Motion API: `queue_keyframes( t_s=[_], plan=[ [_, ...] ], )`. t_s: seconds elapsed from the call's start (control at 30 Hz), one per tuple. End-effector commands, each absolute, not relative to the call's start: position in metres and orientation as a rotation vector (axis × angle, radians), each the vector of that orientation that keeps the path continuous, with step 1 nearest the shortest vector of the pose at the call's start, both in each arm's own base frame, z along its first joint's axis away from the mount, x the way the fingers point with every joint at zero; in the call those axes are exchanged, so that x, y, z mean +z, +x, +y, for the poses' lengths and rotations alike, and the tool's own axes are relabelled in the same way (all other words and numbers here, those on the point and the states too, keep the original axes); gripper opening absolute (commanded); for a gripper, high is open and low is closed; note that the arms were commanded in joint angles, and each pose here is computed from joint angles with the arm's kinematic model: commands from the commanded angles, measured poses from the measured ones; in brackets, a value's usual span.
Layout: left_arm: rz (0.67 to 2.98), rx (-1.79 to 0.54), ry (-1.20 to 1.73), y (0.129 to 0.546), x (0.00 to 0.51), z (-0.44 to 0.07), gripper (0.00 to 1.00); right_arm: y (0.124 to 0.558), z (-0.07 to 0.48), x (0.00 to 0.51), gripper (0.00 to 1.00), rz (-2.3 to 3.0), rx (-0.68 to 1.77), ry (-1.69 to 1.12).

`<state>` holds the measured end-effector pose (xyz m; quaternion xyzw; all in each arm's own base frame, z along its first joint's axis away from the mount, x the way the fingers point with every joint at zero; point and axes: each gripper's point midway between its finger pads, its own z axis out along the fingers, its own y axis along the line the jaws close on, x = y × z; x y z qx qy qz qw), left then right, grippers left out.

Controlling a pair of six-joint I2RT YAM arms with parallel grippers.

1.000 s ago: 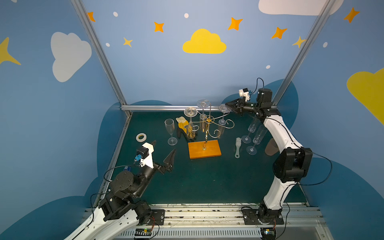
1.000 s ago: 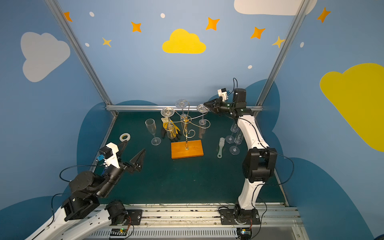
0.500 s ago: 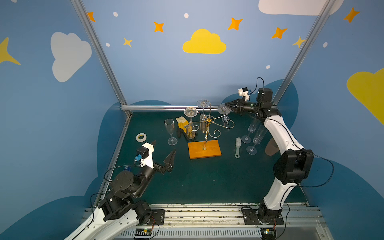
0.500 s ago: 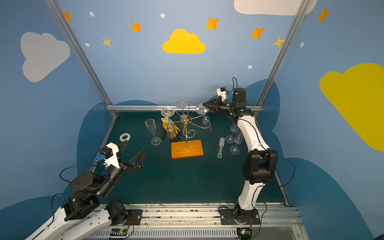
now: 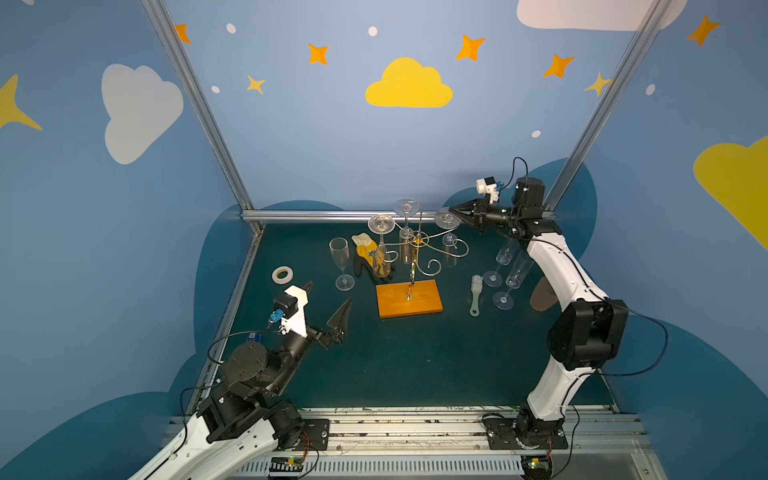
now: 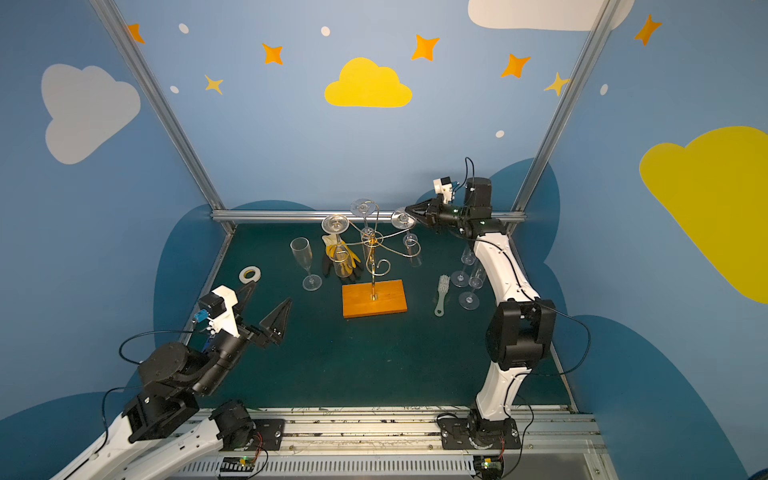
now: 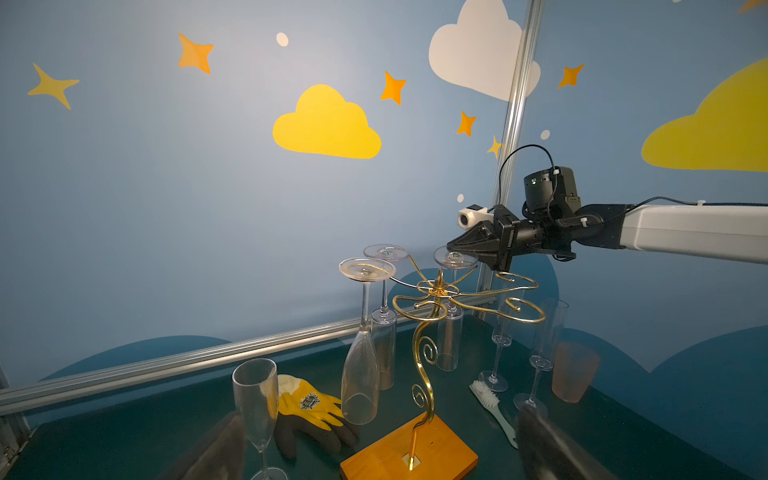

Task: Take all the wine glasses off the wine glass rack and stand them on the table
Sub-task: 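Close the right gripper on the stem of the hanging flute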

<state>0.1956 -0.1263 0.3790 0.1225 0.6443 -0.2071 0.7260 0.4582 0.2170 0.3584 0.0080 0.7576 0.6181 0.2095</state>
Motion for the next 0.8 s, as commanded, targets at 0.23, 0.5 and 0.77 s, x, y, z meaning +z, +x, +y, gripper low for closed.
queue_keyframes(
  t_s=[0.23,0.5,0.77],
  plan=[
    [1.411,-0.468,0.270,0.193,0.381,-0.125,0.99,0.451,0.211,0.398,0.00,2.000,1.752,0.053],
    [1.412,-0.465,0.258,0.191,0.381,-0.121,0.99,0.451,0.196,0.402,0.00,1.975,1.752,0.132],
    [1.412,-0.465,0.258,0.191,0.380,-0.120,0.99,0.445,0.187,0.399,0.00,1.976,1.746,0.187]
  ],
)
